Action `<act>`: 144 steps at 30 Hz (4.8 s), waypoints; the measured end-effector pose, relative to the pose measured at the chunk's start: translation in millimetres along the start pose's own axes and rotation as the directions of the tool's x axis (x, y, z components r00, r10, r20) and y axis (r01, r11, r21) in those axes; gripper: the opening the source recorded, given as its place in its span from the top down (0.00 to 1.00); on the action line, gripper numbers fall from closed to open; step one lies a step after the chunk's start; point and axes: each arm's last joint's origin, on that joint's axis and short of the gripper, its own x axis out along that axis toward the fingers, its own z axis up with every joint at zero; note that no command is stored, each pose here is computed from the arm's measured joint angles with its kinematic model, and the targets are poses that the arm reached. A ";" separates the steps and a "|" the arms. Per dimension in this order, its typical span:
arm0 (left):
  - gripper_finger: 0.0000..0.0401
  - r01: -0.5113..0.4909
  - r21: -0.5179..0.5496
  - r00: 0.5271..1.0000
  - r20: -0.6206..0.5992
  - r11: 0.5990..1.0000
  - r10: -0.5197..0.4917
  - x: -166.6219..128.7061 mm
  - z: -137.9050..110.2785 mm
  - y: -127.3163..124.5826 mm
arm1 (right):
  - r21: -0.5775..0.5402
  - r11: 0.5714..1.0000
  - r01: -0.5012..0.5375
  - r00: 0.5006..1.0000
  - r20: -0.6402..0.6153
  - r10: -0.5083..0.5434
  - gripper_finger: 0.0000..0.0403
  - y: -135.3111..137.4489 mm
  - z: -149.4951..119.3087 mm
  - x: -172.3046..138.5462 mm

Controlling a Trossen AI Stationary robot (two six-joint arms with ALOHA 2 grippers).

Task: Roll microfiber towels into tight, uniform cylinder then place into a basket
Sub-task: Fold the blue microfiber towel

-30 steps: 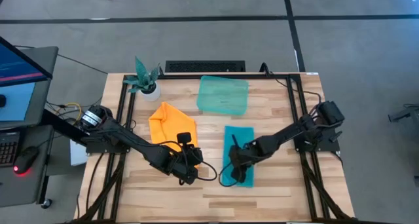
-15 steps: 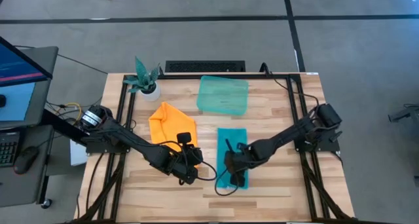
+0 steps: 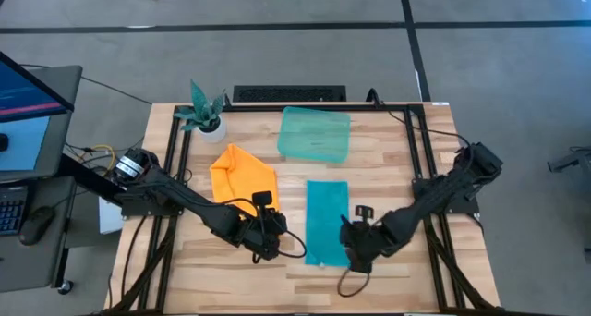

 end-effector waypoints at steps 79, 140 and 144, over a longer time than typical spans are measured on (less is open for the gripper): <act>0.53 0.322 0.437 0.911 0.101 0.840 -0.401 114.0 -4.4 -61.2 | 0.128 0.975 0.180 0.951 0.231 -0.206 0.57 4.4 -47.8 -41.4; 0.98 0.355 0.374 0.911 0.065 0.857 -0.406 115.3 0.6 -56.1 | -0.221 0.975 0.008 0.977 0.207 0.039 0.43 77.0 -38.7 47.1; 0.98 0.355 0.374 0.912 0.065 0.857 -0.406 115.3 0.6 -56.1 | -0.221 0.975 0.011 0.979 0.199 0.034 0.43 73.1 -44.4 53.3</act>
